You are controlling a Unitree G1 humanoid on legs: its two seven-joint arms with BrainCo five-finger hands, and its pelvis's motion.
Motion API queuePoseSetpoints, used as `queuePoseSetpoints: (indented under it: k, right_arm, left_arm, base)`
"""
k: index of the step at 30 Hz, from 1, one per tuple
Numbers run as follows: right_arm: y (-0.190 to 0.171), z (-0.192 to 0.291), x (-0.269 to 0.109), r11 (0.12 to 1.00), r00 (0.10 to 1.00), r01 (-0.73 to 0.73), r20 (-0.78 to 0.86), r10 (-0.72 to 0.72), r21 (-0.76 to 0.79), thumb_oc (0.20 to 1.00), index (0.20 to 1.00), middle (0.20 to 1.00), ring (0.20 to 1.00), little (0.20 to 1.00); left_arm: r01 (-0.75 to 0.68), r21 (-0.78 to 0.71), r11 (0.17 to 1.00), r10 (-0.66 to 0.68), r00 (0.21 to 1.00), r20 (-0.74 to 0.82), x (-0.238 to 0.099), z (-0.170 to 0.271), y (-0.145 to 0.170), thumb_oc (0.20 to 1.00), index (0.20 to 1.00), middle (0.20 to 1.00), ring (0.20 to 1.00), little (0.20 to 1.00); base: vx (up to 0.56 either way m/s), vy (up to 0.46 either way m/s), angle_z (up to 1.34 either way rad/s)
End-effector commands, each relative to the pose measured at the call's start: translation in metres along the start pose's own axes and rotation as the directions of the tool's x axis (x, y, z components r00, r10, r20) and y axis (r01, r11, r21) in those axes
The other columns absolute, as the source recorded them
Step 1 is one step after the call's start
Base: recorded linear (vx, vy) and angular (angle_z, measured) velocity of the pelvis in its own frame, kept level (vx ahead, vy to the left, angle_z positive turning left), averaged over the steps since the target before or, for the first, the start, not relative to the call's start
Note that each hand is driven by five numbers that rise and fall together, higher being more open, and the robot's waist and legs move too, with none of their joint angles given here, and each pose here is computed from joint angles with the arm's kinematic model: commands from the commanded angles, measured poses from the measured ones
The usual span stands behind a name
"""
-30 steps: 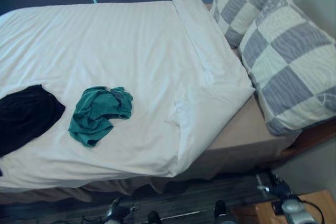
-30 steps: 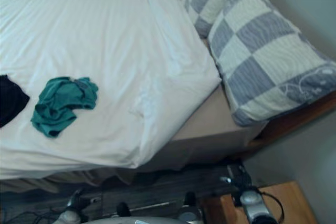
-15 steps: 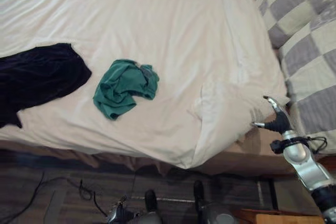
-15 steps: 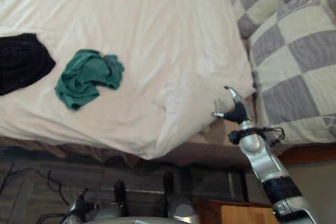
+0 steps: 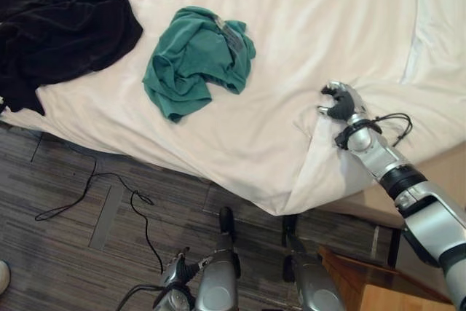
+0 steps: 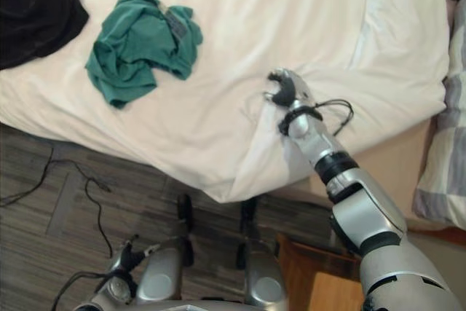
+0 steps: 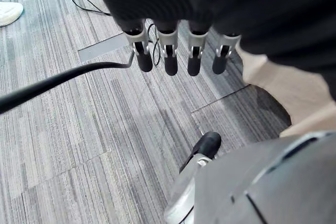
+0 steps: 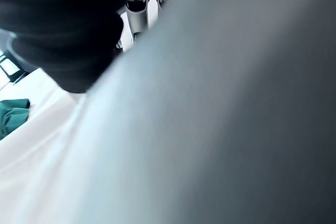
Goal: Tidy up the quilt and then pick up the clothes from the bed and put them into the laundry hamper.
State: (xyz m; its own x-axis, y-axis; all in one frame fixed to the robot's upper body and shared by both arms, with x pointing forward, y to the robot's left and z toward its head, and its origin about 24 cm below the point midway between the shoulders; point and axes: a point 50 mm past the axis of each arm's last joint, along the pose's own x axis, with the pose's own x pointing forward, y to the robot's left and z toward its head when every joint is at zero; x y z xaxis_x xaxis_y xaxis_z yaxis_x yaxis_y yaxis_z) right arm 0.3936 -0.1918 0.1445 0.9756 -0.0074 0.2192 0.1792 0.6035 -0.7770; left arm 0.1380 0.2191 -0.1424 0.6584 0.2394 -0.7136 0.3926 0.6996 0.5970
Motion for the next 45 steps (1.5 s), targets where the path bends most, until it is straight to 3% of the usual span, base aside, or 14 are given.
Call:
queuePoseSetpoints:
  k: [1, 9, 10, 11, 17, 18, 19, 22, 23, 24, 27, 28, 37, 45]
  right_arm:
    - [0.02, -0.03, -0.018, 0.998, 0.991, -0.056, -0.117, 0.059, 0.024, 0.2, 0.2, 0.2, 0.2, 0.2]
    - [0.072, -0.145, -0.172, 0.954, 0.827, -0.152, -0.496, 0.266, 0.257, 0.2, 0.2, 0.2, 0.2, 0.2]
    - [0.074, -0.153, -0.186, 0.951, 0.799, -0.139, -0.536, 0.272, 0.276, 0.802, 0.802, 0.802, 0.802, 0.802]
    - [0.074, -0.153, -0.186, 0.951, 0.798, -0.139, -0.537, 0.273, 0.276, 1.0, 1.0, 1.0, 1.0, 1.0]
    - [0.098, -0.202, -0.3, 0.929, 0.398, 0.147, -0.88, 0.258, 0.338, 1.0, 1.0, 1.0, 1.0, 1.0]
    - [0.098, -0.202, -0.3, 0.929, 0.398, 0.147, -0.88, 0.258, 0.339, 1.0, 1.0, 1.0, 1.0, 1.0]
    - [0.095, -0.21, -0.323, 0.913, 0.278, 0.276, -0.935, 0.223, 0.299, 1.0, 1.0, 1.0, 1.0, 1.0]
    - [0.07, -0.226, -0.342, 0.886, 0.158, 0.428, -0.98, 0.123, 0.18, 1.0, 1.0, 1.0, 1.0, 1.0]
    - [0.07, -0.226, -0.342, 0.885, 0.157, 0.429, -0.98, 0.122, 0.179, 1.0, 1.0, 1.0, 1.0, 1.0]
    - [-0.01, -0.248, -0.341, 0.821, 0.183, 0.571, -0.975, -0.125, 0.002, 1.0, 1.0, 1.0, 1.0, 1.0]
    - [-0.048, -0.234, -0.298, 0.729, 0.317, 0.685, -0.895, -0.314, -0.013, 1.0, 1.0, 1.0, 1.0, 1.0]
    - [-0.066, -0.226, -0.284, 0.673, 0.34, 0.739, -0.839, -0.425, -0.042, 0.2, 0.2, 0.2, 0.2, 0.2]
    - [-0.111, -0.136, -0.147, 0.651, 0.663, 0.733, -0.424, -0.617, 0.197, 0.2, 0.2, 0.2, 0.2, 0.2]
    - [-0.1, -0.1, -0.078, 0.678, 0.748, 0.661, -0.361, -0.557, 0.322, 0.2, 0.2, 0.2, 0.2, 0.2]
  left_arm:
    - [0.108, 0.078, 0.991, -0.105, 0.994, -0.041, -0.011, -0.009, -0.031, 1.0, 1.0, 1.0, 1.0, 1.0]
    - [0.152, 0.02, 0.988, -0.147, 0.976, -0.161, -0.008, -0.017, -0.029, 1.0, 1.0, 1.0, 1.0, 1.0]
    - [0.161, 0.014, 0.987, -0.156, 0.974, -0.166, -0.009, -0.018, -0.031, 1.0, 1.0, 1.0, 1.0, 1.0]
    - [0.162, 0.015, 0.987, -0.157, 0.973, -0.167, -0.009, -0.018, -0.031, 1.0, 1.0, 1.0, 1.0, 1.0]
    - [0.21, -0.065, 0.976, -0.218, 0.963, -0.16, -0.012, -0.002, -0.052, 1.0, 1.0, 1.0, 1.0, 1.0]
    - [0.209, -0.065, 0.976, -0.217, 0.963, -0.16, -0.012, -0.001, -0.052, 1.0, 1.0, 1.0, 1.0, 1.0]
    - [0.217, -0.078, 0.973, -0.226, 0.964, -0.138, -0.011, 0.007, -0.055, 1.0, 1.0, 1.0, 1.0, 1.0]
    - [0.226, -0.091, 0.97, -0.235, 0.966, -0.111, -0.011, 0.016, -0.06, 1.0, 1.0, 1.0, 1.0, 1.0]
    - [0.227, -0.09, 0.97, -0.236, 0.966, -0.11, -0.011, 0.016, -0.06, 1.0, 1.0, 1.0, 1.0, 1.0]
    - [0.041, -0.028, 0.999, -0.047, 0.948, -0.314, -0.021, -0.096, 0.045, 1.0, 1.0, 1.0, 1.0, 1.0]
    - [0.05, -0.042, 0.998, -0.055, 0.99, -0.132, -0.004, -0.047, 0.034, 1.0, 1.0, 1.0, 1.0, 1.0]
    - [0.105, -0.036, 0.994, -0.107, 0.99, -0.086, -0.005, -0.034, 0.017, 1.0, 1.0, 1.0, 1.0, 1.0]
    - [0.108, -0.011, 0.994, -0.109, 0.993, -0.045, 0.005, -0.006, 0.009, 1.0, 1.0, 1.0, 1.0, 1.0]
    - [0.055, 0.002, 0.999, -0.055, 0.998, -0.029, 0.01, -0.001, 0.02, 1.0, 1.0, 1.0, 1.0, 1.0]
  base:
    - [0.04, 0.0, 0.06]
    - [0.1, 0.029, -0.21]
    - [0.05, 0.025, -0.38]
    - [0.06, 0.032, -0.35]
    - [0.05, 0.036, -0.31]
    - [0.08, 0.033, -0.2]
    - [0.03, 0.006, -0.15]
    - [0.05, 0.016, -0.16]
    - [0.01, 0.114, -0.22]
    - [-0.01, 0.102, -0.19]
    - [-0.02, 0.095, -0.06]
    - [-0.01, 0.036, 0.18]
    - [-0.11, -0.017, 0.17]
    - [-0.2, -0.055, 0.11]
